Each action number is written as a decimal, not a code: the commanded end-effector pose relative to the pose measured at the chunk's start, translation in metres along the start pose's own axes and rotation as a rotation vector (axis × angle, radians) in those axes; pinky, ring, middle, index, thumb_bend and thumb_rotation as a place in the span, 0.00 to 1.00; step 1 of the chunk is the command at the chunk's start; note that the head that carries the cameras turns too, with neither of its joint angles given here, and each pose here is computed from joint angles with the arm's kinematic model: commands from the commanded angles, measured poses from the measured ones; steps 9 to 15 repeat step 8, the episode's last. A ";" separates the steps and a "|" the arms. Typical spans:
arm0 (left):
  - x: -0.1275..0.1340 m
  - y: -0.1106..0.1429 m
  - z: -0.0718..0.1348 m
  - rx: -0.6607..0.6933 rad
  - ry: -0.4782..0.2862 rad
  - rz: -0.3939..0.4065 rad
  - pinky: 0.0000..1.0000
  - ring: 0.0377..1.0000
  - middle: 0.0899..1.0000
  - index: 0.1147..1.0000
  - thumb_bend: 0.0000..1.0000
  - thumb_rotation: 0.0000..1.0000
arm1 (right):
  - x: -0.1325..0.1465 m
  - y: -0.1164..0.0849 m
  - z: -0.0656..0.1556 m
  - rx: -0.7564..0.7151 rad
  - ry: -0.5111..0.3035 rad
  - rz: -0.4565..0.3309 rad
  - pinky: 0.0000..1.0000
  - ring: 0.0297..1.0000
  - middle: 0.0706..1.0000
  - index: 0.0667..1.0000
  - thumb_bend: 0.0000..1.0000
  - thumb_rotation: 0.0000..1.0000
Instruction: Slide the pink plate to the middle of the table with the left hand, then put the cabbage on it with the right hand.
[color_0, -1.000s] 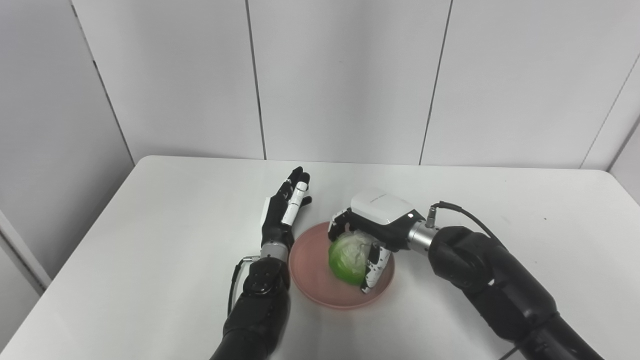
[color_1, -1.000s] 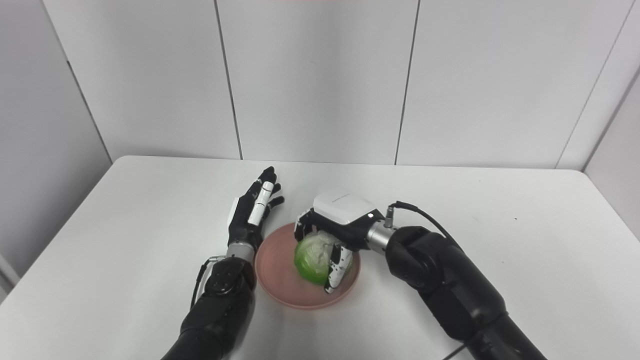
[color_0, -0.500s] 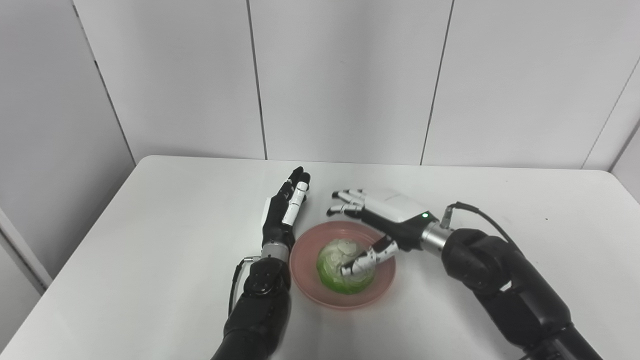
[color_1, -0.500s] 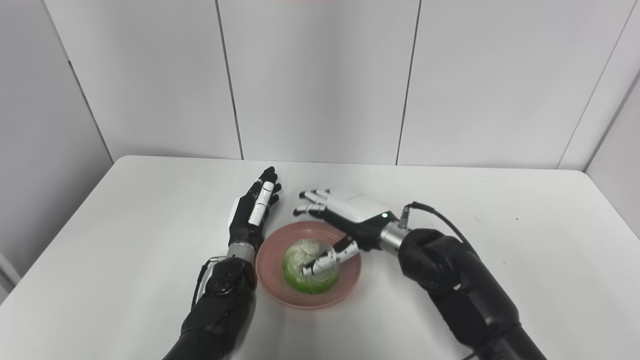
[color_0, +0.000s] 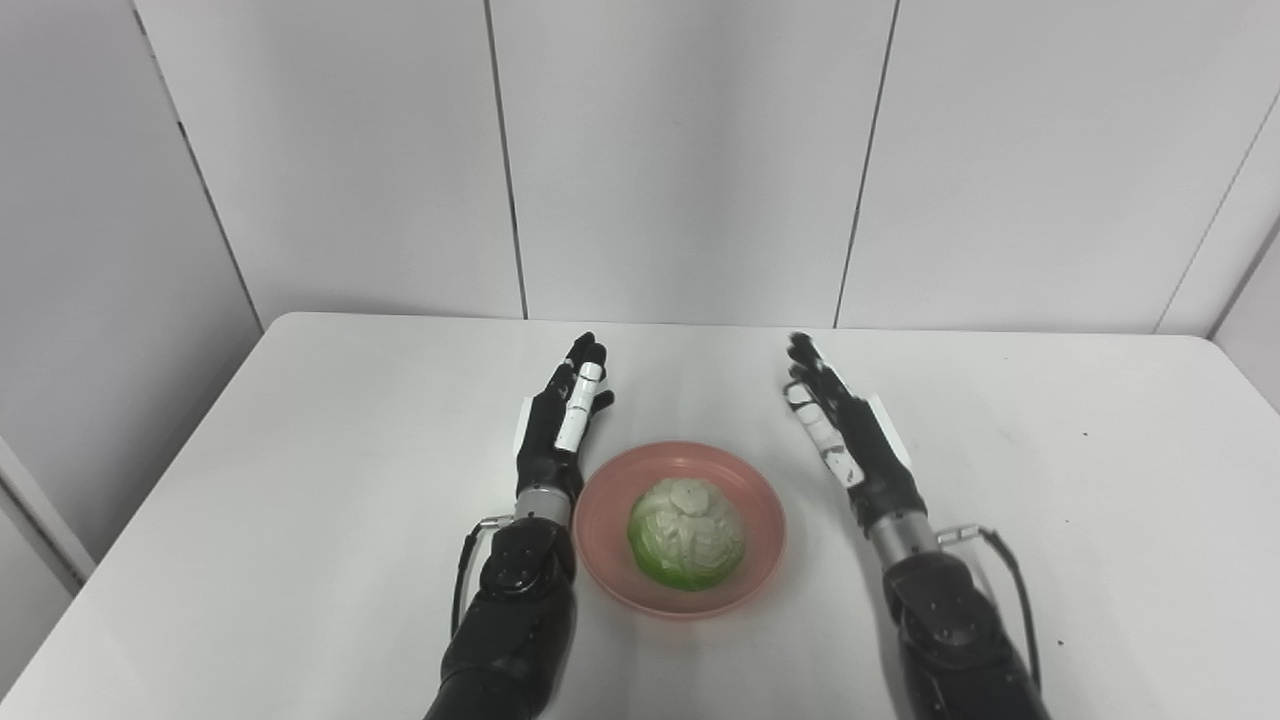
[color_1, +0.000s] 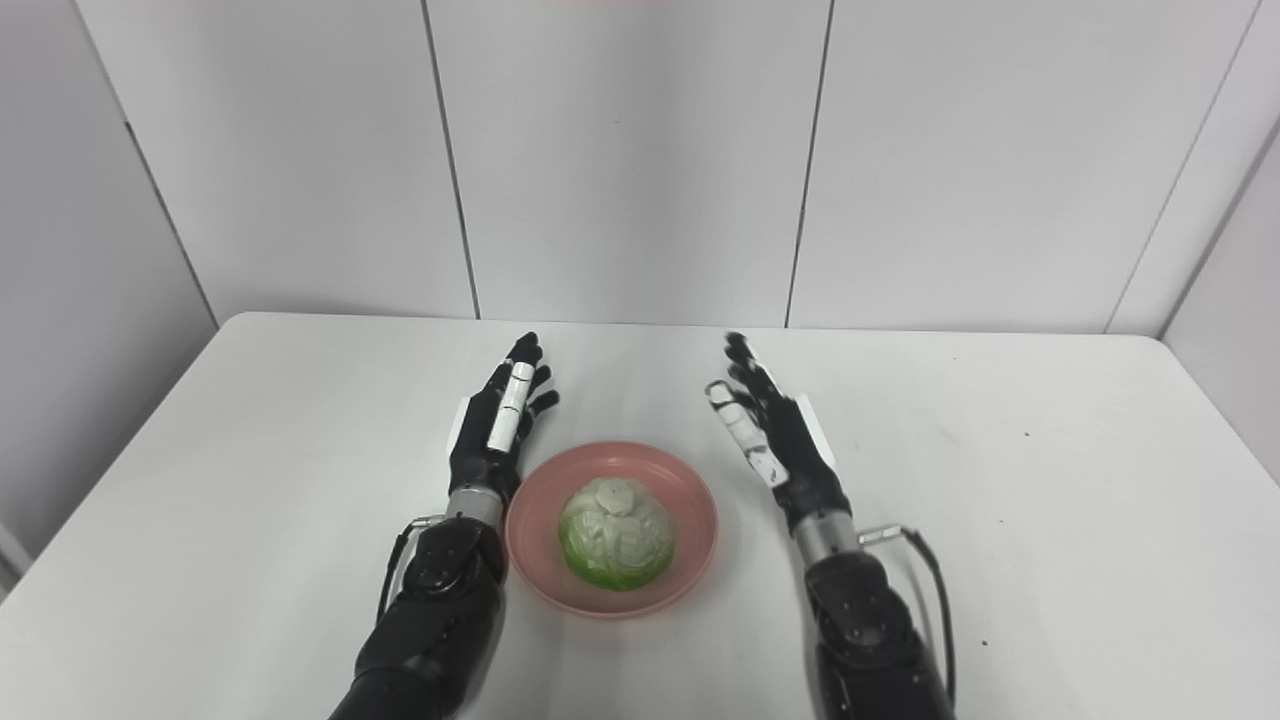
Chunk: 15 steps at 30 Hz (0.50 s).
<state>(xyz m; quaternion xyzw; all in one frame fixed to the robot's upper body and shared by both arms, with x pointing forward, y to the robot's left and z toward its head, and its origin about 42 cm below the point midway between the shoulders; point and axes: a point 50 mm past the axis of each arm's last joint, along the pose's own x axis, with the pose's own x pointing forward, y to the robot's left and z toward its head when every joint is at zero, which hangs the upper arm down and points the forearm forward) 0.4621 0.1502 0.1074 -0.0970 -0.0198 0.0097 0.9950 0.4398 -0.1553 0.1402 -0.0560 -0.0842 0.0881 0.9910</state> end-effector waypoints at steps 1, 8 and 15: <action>-0.031 0.016 -0.042 0.009 0.117 0.057 0.87 0.92 0.94 0.85 0.78 0.77 | 0.010 0.009 0.007 0.084 -0.009 -0.037 0.94 0.92 0.95 0.97 0.82 1.00; -0.033 0.006 -0.035 0.036 0.085 0.081 0.92 0.93 0.93 0.89 0.80 0.82 | -0.008 0.028 -0.035 0.178 0.146 -0.083 1.00 0.95 0.96 1.00 0.81 1.00; -0.033 0.006 -0.035 0.036 0.085 0.081 0.92 0.93 0.93 0.89 0.80 0.82 | -0.008 0.028 -0.035 0.178 0.146 -0.083 1.00 0.95 0.96 1.00 0.81 1.00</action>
